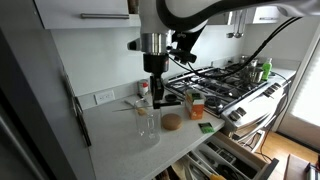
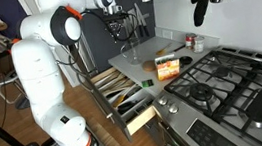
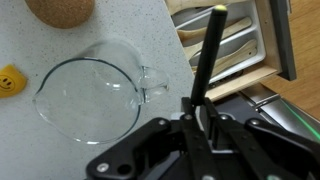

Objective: Put one grilling fork into the cupboard and another into the drawer

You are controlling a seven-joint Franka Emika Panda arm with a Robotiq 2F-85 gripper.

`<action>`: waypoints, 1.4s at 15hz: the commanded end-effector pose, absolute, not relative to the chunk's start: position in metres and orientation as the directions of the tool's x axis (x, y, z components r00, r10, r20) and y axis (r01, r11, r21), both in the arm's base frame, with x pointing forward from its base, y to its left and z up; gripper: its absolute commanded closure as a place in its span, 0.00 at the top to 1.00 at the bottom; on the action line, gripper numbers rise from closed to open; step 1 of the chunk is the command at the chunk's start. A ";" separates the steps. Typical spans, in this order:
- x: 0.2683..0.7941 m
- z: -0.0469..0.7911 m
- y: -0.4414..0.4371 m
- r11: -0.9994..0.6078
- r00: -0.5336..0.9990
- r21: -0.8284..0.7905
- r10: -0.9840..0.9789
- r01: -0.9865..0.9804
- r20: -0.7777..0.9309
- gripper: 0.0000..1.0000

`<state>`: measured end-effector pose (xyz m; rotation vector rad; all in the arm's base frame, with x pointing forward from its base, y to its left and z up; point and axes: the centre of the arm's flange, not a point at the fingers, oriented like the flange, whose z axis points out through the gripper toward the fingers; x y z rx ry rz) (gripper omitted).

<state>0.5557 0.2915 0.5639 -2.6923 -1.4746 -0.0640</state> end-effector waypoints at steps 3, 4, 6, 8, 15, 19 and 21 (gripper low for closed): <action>0.556 0.564 0.291 -0.538 0.540 -0.042 0.839 0.842 0.071 0.13; 0.556 0.564 0.291 -0.538 0.540 -0.042 0.839 0.842 0.071 0.13; 0.556 0.557 0.293 -0.525 0.528 -0.049 0.847 0.849 0.062 0.03; 0.548 0.537 0.301 -0.492 0.498 -0.092 0.865 0.866 0.066 0.03; 0.490 0.439 0.325 -0.325 0.349 -0.356 0.937 0.876 0.004 0.03; 0.469 0.397 0.330 -0.303 0.322 -0.449 0.946 0.841 -0.035 0.03; 0.480 0.401 0.335 -0.318 0.332 -0.425 0.942 0.847 -0.043 0.03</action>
